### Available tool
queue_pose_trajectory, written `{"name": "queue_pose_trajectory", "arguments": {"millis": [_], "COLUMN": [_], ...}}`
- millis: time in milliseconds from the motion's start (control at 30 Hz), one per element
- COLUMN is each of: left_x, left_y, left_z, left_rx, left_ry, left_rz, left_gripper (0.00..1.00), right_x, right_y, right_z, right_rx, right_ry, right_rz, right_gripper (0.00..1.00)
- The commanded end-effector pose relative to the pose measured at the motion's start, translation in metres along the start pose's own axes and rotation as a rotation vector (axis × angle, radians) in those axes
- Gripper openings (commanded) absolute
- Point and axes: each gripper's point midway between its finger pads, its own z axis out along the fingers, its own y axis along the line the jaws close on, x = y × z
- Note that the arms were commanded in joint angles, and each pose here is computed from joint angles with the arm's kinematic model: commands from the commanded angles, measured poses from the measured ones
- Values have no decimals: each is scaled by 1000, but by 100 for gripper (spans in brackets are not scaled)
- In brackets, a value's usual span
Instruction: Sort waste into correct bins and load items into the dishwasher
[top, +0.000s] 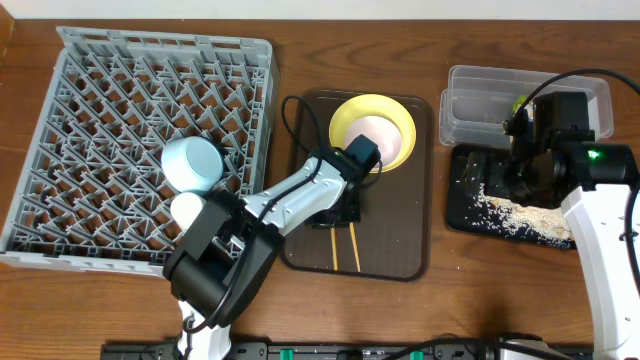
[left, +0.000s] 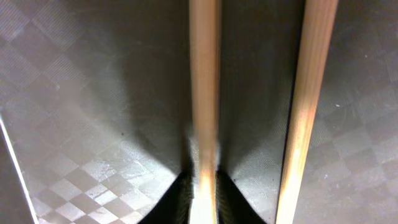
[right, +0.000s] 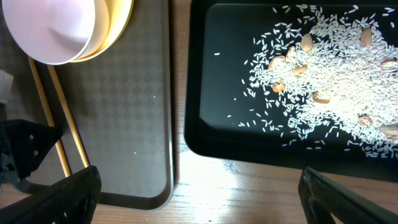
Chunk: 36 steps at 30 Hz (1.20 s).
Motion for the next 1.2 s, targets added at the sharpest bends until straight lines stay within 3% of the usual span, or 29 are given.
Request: {"name": "queue_pose_trajectory", "arguments": {"millis": [0,367,633,933,1167], "left_x": [4,2,-24,-43,-61], "left_y": [14,15,28,100,147], "left_z": [17,10,-66,-155,-154], "left_rx": [-74,-65,14,4,-35], "left_ry": [27,20,-107,-319,-313], "left_rz": [-11,42,199,312,274], "left_gripper": [11,8,8,8,8], "right_x": [-2,-2,-2,-2,-2], "right_y": [-1,-1,-1,-1,-1], "right_z": [-6,-6,-6,-6,-6], "right_rx": [0,0,0,0,0], "right_ry": [-19,-17,-18,-17,-17], "right_rz": [6,7,6,7,7], "right_gripper": [99,99,99,99,99]}}
